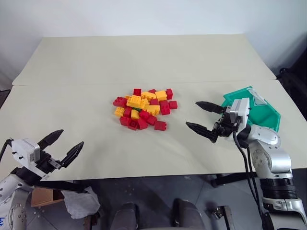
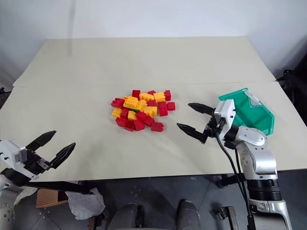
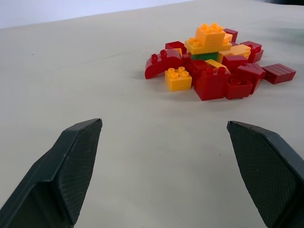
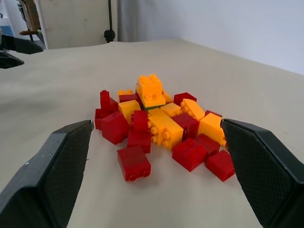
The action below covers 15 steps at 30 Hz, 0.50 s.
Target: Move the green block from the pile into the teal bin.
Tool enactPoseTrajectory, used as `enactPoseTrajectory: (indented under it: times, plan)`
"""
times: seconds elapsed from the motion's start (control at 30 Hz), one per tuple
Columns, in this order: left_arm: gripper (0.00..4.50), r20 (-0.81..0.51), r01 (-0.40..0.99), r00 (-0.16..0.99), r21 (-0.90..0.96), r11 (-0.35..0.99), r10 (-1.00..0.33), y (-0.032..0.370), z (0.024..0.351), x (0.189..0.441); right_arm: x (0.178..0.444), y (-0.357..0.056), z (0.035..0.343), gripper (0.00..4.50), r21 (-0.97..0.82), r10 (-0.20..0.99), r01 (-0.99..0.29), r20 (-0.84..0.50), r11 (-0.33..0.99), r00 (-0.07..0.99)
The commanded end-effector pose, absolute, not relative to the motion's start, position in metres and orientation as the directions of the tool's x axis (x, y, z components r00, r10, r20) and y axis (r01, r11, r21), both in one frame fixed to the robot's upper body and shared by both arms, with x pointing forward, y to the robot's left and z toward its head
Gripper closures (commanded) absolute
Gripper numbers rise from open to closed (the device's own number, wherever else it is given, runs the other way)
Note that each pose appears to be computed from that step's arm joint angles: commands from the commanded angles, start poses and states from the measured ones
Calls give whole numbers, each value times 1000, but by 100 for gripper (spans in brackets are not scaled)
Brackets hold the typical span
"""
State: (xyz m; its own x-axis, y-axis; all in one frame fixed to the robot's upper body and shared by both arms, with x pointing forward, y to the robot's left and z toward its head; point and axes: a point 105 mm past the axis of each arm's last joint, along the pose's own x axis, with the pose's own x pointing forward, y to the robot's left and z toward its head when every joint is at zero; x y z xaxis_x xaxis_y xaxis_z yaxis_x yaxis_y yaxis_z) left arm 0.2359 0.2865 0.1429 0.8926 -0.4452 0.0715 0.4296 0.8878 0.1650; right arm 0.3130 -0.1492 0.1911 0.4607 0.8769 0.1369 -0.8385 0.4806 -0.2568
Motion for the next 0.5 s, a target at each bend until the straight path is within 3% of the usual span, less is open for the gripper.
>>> enactPoseTrajectory:
  times: [0.03,0.2,0.33,0.5]
  plan:
    - [0,71,416,898,181,891,-433,291,143,225,310,-151,202,1,-305,877,-822,170,481,450]
    - [0,3,353,934,154,923,-357,314,123,207,303,-147,198,1,-323,909,-850,131,417,396]
    - [0,10,361,930,148,921,-366,312,124,204,298,-152,195,1,-334,923,-862,92,382,373]
    - [119,9,448,891,141,883,-454,292,128,205,293,-164,189,0,-337,920,-860,54,383,389]
